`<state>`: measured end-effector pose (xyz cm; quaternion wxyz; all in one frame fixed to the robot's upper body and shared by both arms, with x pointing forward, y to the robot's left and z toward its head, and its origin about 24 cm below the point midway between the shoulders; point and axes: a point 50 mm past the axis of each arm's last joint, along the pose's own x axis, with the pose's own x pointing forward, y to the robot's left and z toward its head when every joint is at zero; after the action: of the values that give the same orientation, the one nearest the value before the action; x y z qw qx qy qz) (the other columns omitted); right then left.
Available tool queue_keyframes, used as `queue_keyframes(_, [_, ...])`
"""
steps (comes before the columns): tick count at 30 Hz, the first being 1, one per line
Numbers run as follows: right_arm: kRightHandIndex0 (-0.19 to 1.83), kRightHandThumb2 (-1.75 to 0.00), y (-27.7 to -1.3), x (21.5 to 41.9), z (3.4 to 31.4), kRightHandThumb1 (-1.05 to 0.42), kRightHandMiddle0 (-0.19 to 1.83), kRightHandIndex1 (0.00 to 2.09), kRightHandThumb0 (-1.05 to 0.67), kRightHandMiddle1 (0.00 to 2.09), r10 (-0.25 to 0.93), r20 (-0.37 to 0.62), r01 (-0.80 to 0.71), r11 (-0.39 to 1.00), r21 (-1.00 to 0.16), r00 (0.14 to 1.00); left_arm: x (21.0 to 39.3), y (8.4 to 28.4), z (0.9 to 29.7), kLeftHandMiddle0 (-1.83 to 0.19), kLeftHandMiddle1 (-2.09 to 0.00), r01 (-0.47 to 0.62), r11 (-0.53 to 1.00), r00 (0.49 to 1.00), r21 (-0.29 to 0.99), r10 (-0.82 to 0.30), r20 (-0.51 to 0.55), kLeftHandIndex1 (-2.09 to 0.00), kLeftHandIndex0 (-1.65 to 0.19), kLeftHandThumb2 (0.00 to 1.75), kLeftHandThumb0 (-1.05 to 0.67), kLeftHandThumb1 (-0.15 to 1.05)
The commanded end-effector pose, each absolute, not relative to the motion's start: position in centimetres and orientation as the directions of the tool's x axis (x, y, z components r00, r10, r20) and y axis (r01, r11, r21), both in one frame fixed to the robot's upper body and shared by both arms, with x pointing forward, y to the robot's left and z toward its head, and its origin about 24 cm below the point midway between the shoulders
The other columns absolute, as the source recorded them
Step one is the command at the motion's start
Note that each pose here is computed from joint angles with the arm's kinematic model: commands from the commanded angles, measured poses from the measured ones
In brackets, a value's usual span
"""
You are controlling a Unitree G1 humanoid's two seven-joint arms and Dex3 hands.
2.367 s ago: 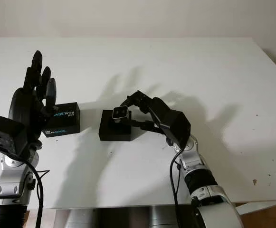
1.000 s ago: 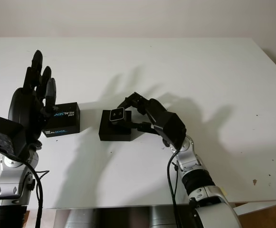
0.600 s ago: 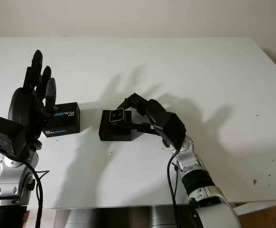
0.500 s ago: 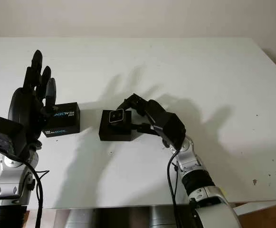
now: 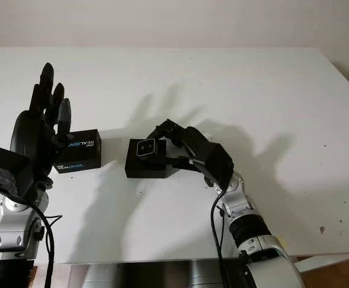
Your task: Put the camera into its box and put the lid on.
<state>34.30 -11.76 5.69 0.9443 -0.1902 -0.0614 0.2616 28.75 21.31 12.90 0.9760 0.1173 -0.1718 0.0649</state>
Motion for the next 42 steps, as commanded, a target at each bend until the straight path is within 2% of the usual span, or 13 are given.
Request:
queue_keyframes(1, [0.29, -0.05, -11.45, 34.14, 5.59, -0.98, 0.34, 0.05, -0.52, 1.59, 0.525, 0.017, -0.478, 0.788, -0.389, 0.851, 28.40, 21.32, 12.99, 0.00, -0.05, -0.168, 0.964, 0.929, 0.204, 0.086, 0.360, -0.05, 0.05, 0.62, -0.70, 1.05])
queue_keyframes(20, [0.26, -0.05, -11.00, 33.68, 5.55, -0.98, 0.29, 0.04, -0.52, 1.53, 0.532, 0.021, -0.464, 0.756, -0.461, 0.846, 28.22, 21.54, 13.10, -0.01, -0.06, -0.173, 0.961, 0.930, 0.218, 0.086, 0.358, -0.05, 0.05, 0.62, -0.70, 1.05])
queue_keyframes(22, [0.20, -0.05, -11.04, 33.65, 5.61, -0.97, 0.20, 0.03, -0.57, 1.37, 0.544, 0.005, -0.474, 0.735, -0.485, 0.839, 28.21, 21.55, 13.12, 0.00, -0.05, -0.171, 0.961, 0.930, 0.218, 0.084, 0.357, -0.05, 0.05, 0.62, -0.70, 1.05])
queue_keyframes(25, [0.05, -0.05, -11.13, 33.61, 5.65, -0.92, 0.11, 0.04, -0.72, 0.74, 0.546, -0.011, -0.477, 0.722, -0.502, 0.838, 28.20, 21.54, 13.14, 0.00, -0.05, -0.171, 0.961, 0.930, 0.217, 0.085, 0.358, -0.05, 0.05, 0.62, -0.70, 1.05])
queue_keyframes(28, [-0.05, -0.06, -11.27, 33.53, 5.71, -0.91, 0.11, 0.04, -0.76, 0.38, 0.537, -0.010, -0.466, 0.723, -0.509, 0.844, 28.19, 21.53, 13.17, -0.01, -0.06, -0.171, 0.961, 0.931, 0.219, 0.085, 0.354, -0.06, 0.05, 0.62, -0.70, 1.05])
queue_keyframes(31, [-0.10, -0.06, -11.46, 33.49, 5.83, -0.91, 0.09, 0.03, -0.77, 0.28, 0.531, -0.008, -0.462, 0.728, -0.506, 0.847, 28.20, 21.53, 13.16, -0.01, -0.06, -0.169, 0.962, 0.932, 0.214, 0.086, 0.352, -0.06, 0.04, 0.61, -0.70, 1.05])
queue_keyframes(42, [-0.16, -0.06, -11.93, 33.35, 6.22, -0.92, 0.03, 0.04, -0.76, 0.15, 0.526, 0.016, -0.439, 0.726, -0.529, 0.850, 28.24, 21.49, 13.16, -0.01, -0.05, -0.167, 0.963, 0.932, 0.212, 0.084, 0.353, -0.06, 0.04, 0.61, -0.70, 1.05])
